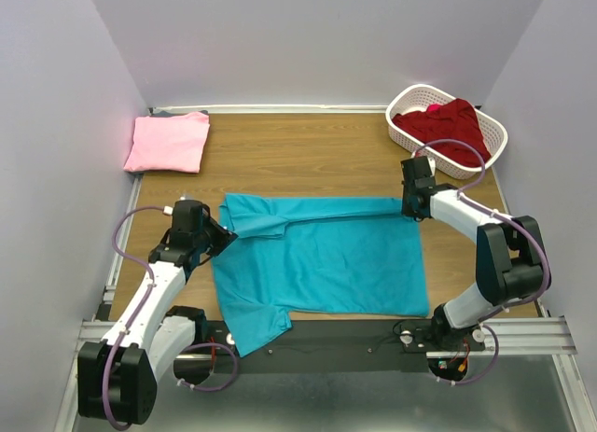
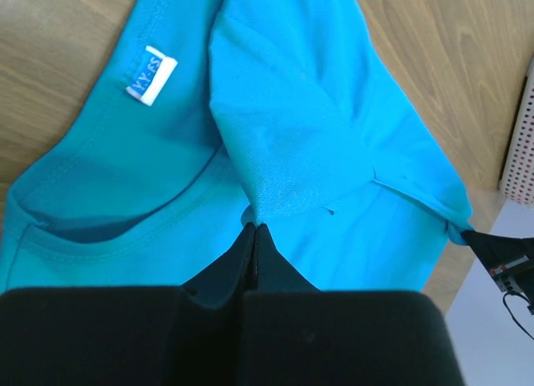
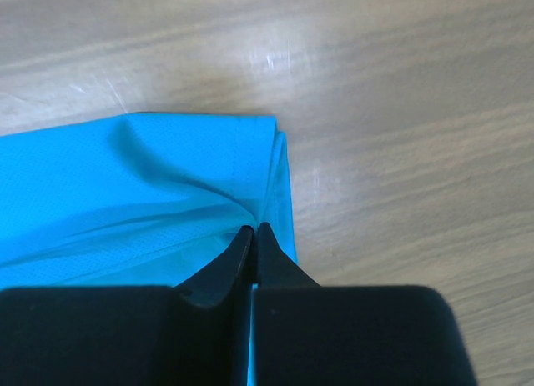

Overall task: Fold and stack the t-shirts
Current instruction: Fold the tshirt

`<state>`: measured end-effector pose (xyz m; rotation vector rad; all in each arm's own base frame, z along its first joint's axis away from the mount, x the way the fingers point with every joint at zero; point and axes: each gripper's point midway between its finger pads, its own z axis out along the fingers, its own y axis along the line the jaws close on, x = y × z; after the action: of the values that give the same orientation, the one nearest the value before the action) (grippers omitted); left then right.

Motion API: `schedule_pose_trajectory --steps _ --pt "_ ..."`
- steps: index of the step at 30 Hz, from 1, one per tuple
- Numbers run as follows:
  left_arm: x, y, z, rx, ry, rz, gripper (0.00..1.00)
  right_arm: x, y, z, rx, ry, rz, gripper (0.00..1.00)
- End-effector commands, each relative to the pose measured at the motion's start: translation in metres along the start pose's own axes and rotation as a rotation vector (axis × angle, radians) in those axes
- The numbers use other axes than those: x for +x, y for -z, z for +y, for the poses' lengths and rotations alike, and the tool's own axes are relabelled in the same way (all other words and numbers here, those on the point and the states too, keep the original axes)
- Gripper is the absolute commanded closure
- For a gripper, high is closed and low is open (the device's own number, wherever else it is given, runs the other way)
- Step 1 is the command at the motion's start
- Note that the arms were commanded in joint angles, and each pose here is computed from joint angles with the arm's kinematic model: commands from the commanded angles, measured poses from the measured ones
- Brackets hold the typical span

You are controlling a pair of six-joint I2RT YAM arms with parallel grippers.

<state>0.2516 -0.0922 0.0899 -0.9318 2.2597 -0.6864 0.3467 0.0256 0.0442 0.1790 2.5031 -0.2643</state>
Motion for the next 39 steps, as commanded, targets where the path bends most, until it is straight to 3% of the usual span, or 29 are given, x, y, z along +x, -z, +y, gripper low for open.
schedule_pose_trajectory --steps 1,3,5,9,10,13,16,22,27,33,39 --pt "0.011 0.001 0.013 -0.027 0.011 0.021 1.00 0.020 0.004 -0.009 0.025 -0.038 0.055 0.86" --pt "0.013 0.001 0.015 -0.029 0.015 0.026 1.00 0.023 0.006 0.001 -0.029 -0.047 0.078 0.83" --pt "0.017 0.001 0.020 -0.033 0.019 0.034 0.93 0.028 0.008 0.008 -0.065 -0.060 0.103 0.79" --pt "0.016 0.003 0.020 -0.022 0.019 0.015 0.58 0.027 0.018 0.027 -0.173 -0.085 0.137 0.59" --pt "0.013 0.005 0.019 -0.020 0.018 -0.001 0.43 0.022 0.023 0.026 -0.179 -0.088 0.123 0.55" --pt "-0.002 0.012 0.013 -0.022 -0.006 -0.061 0.22 0.008 0.034 0.019 -0.172 -0.071 0.068 0.37" --pt "-0.022 0.016 0.005 -0.029 -0.067 -0.138 0.12 -0.003 0.037 0.011 -0.186 -0.099 0.044 0.30" --pt "-0.072 0.010 -0.014 -0.075 -0.247 -0.282 0.10 -0.032 0.043 0.012 -0.327 -0.217 -0.020 0.28" --pt "-0.091 -0.013 -0.025 -0.097 -0.341 -0.267 0.11 -0.046 0.054 0.016 -0.385 -0.244 -0.084 0.27" --pt "-0.098 -0.056 -0.023 -0.152 -0.400 -0.196 0.20 -0.052 0.053 0.000 -0.349 -0.280 -0.114 0.28" --pt "-0.104 -0.090 -0.017 -0.194 -0.397 -0.165 0.29 -0.044 0.011 -0.009 -0.368 -0.419 -0.049 0.50"
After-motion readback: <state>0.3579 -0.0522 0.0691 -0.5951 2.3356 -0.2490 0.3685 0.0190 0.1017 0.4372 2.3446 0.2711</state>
